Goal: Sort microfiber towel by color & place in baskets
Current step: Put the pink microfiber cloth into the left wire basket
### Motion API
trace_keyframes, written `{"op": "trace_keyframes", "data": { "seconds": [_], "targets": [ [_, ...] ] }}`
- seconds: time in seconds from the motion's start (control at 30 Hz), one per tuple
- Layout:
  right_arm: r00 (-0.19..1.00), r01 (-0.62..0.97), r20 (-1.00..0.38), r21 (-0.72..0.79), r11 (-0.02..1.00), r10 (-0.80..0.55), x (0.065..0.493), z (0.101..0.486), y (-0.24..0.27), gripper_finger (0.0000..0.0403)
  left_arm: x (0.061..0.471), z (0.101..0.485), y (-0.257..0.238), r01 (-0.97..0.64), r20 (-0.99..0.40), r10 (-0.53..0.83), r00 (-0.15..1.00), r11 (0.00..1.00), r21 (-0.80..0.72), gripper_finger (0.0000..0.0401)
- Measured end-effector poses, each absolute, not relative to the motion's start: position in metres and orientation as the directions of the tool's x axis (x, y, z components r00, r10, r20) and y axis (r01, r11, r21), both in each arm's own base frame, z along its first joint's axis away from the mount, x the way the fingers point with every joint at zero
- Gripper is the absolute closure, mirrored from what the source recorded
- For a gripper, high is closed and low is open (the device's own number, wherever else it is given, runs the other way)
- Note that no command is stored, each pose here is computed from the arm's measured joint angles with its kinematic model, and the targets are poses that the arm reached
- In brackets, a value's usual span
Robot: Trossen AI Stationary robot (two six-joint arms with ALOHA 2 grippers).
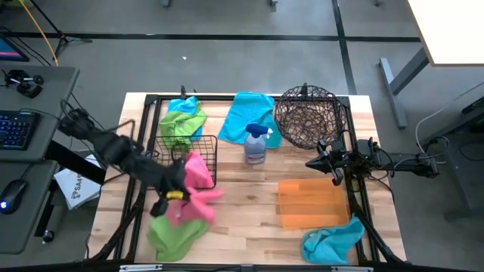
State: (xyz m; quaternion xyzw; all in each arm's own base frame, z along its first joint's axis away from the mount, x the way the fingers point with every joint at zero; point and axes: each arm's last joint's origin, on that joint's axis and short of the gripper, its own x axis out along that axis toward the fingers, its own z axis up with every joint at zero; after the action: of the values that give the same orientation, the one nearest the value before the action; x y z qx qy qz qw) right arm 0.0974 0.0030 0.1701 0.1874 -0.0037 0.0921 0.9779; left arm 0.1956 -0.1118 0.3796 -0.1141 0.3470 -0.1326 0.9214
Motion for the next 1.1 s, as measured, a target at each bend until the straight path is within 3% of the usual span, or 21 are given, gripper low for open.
{"op": "trace_keyframes", "data": {
  "seconds": [0.13,0.3,0.6,0.87,1.1],
  "targets": [
    [0.983,-0.182,0.042,0.366,0.913,0.179,0.097,0.17,0.003,0.0402,0.215,0.394,-0.097,0.191,-0.513,-0.279,0.812,0.957,-0.218,0.04],
    [0.983,-0.181,0.042,0.366,0.913,0.179,0.097,0.17,0.003,0.0402,0.225,0.405,-0.072,0.148,-0.528,-0.161,0.834,0.987,-0.068,0.0401],
    [0.983,-0.182,0.042,0.366,0.913,0.179,0.097,0.17,0.003,0.0402,0.163,0.433,-0.038,-0.088,-0.485,0.052,0.873,0.995,-0.051,0.0401],
    [0.983,-0.181,0.042,0.366,0.913,0.179,0.097,0.17,0.003,0.0402,0.14,0.377,-0.033,-0.298,-0.652,0.157,0.741,0.948,-0.11,0.0401],
    [0.983,-0.182,0.042,0.366,0.913,0.179,0.097,0.17,0.003,0.0402,0.135,0.307,-0.036,-0.431,-0.812,0.104,0.574,0.882,-0.192,0.0401]
  ]
}}
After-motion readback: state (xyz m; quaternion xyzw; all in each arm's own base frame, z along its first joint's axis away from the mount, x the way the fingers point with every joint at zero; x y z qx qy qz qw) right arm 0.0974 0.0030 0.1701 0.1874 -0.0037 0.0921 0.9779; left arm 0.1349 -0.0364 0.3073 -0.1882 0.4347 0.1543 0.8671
